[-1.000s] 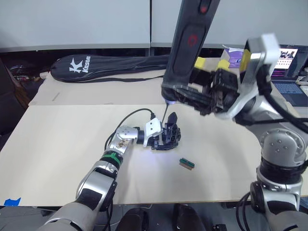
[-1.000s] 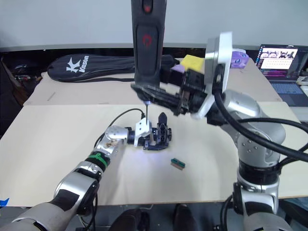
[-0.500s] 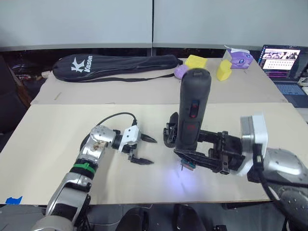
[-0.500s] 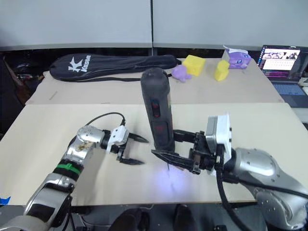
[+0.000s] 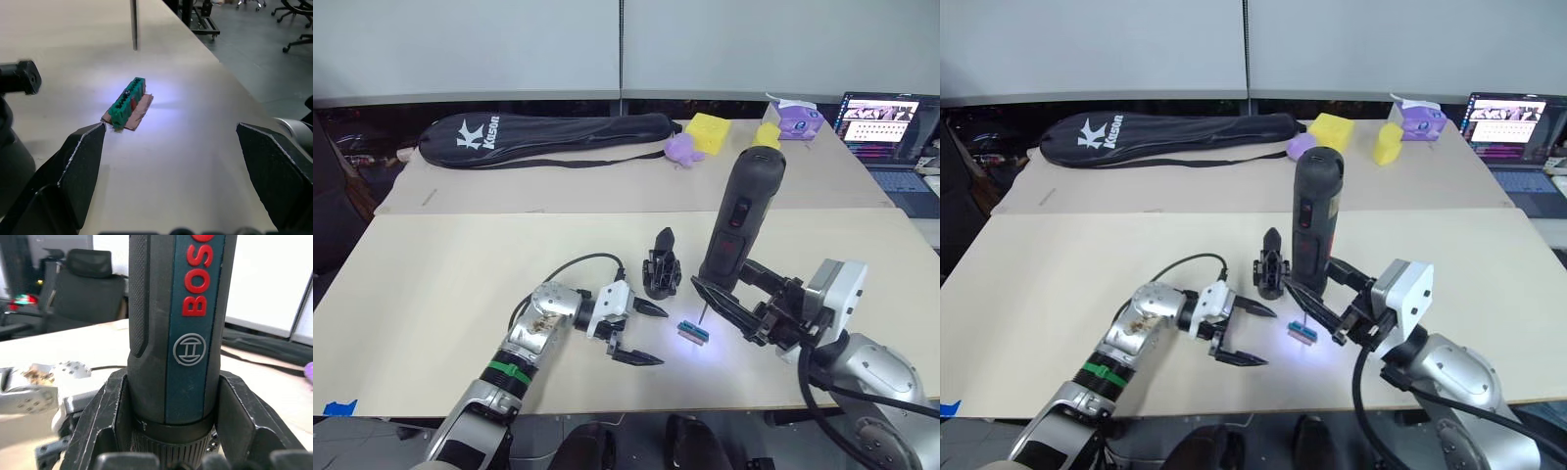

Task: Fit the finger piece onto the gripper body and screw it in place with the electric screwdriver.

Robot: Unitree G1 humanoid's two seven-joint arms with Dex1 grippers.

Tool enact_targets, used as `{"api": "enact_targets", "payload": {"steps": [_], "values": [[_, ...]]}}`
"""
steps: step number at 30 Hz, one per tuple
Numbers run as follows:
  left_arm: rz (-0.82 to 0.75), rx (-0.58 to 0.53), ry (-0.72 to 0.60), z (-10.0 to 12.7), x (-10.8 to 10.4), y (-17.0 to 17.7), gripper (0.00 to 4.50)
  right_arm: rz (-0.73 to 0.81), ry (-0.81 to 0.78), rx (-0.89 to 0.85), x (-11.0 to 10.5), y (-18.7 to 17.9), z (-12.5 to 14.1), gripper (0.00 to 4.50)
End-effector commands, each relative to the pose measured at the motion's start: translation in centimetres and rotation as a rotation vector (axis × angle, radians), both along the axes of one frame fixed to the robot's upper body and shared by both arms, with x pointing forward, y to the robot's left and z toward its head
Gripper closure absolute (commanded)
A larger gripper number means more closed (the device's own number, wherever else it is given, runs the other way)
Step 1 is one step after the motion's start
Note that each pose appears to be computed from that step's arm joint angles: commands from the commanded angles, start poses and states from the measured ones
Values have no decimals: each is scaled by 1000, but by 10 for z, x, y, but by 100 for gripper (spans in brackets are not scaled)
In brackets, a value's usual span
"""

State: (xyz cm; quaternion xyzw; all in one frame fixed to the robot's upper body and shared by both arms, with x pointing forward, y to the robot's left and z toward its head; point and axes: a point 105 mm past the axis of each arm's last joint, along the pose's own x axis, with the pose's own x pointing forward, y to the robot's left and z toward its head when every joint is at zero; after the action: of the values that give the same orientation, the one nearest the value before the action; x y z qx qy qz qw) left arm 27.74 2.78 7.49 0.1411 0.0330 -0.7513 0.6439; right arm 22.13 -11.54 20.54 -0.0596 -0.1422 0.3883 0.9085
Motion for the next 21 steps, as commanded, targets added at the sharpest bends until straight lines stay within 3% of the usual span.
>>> {"api": "enact_targets", "payload": {"steps": [1, 21], "values": [[-4, -19, -35, 6, 2, -4, 0, -18, -87, 21, -4, 1, 13, 257], [53, -32, -38, 2, 8, -14, 0, -44, -77, 28, 5, -1, 2, 257]]}}
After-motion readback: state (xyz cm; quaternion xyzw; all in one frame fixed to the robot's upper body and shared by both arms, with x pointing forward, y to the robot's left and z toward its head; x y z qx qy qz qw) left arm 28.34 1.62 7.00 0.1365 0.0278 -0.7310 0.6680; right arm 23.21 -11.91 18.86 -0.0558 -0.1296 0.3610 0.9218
